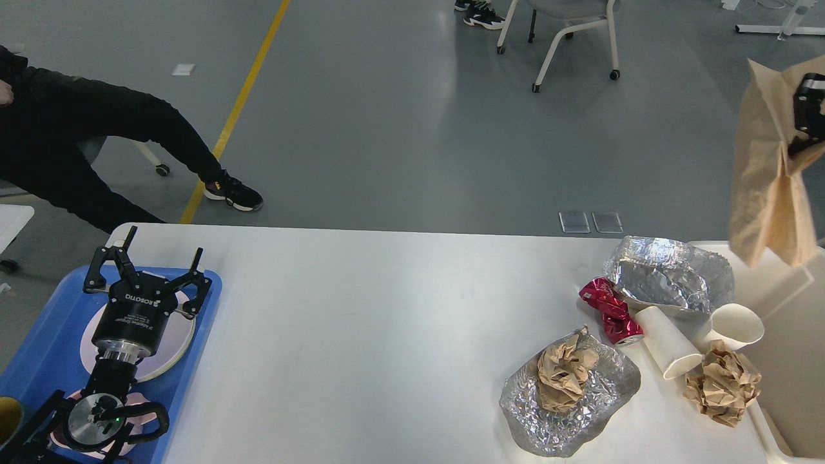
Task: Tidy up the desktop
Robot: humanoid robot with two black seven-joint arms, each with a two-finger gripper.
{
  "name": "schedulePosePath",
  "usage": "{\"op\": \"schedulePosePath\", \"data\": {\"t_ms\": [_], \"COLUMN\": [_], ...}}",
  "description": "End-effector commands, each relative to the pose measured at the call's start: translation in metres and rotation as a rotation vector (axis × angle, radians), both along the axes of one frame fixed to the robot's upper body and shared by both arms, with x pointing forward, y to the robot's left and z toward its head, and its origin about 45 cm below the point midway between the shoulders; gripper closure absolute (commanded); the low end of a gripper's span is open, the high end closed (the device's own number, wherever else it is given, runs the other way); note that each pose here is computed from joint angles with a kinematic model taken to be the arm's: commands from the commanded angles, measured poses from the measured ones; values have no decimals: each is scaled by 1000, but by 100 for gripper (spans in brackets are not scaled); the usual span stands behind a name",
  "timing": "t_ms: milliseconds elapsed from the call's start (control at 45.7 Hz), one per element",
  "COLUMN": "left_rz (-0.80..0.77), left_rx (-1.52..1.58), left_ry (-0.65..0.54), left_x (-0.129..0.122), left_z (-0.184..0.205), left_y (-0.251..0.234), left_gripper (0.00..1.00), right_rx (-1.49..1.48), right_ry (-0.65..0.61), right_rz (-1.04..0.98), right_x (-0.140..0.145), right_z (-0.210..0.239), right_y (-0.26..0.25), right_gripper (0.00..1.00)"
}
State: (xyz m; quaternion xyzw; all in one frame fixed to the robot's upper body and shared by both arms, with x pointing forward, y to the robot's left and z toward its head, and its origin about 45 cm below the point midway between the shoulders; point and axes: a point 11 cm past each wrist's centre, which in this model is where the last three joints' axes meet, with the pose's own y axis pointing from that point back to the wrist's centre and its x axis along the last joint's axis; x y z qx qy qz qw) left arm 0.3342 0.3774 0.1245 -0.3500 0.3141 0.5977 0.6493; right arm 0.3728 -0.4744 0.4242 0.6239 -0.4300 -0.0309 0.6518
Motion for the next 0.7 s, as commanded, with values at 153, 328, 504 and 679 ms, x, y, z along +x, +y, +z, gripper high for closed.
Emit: {"op": "schedulePosePath", "data": {"t_ms": [153, 328, 504, 679], "left_rz": [1, 1, 1, 1], "left_rx": [1, 1, 1, -1], "left_ry": [1, 1, 1, 1], "left_x": [0, 0, 0, 0], "left_z": [0, 0, 0, 0], "left_y": [0, 0, 0, 0], "left_gripper": [4, 4, 4, 4], "right_rx": [-157, -93, -24, -39], "right_ry": [-108, -133, -182, -224], "right_rz": [-281, -385, -491, -515], "right_x": [-53, -67, -76, -73], "right_z": [-93, -161, -218, -257], "right_y": [-112, -134, -147, -150], "right_gripper": [100, 100, 100, 100]}}
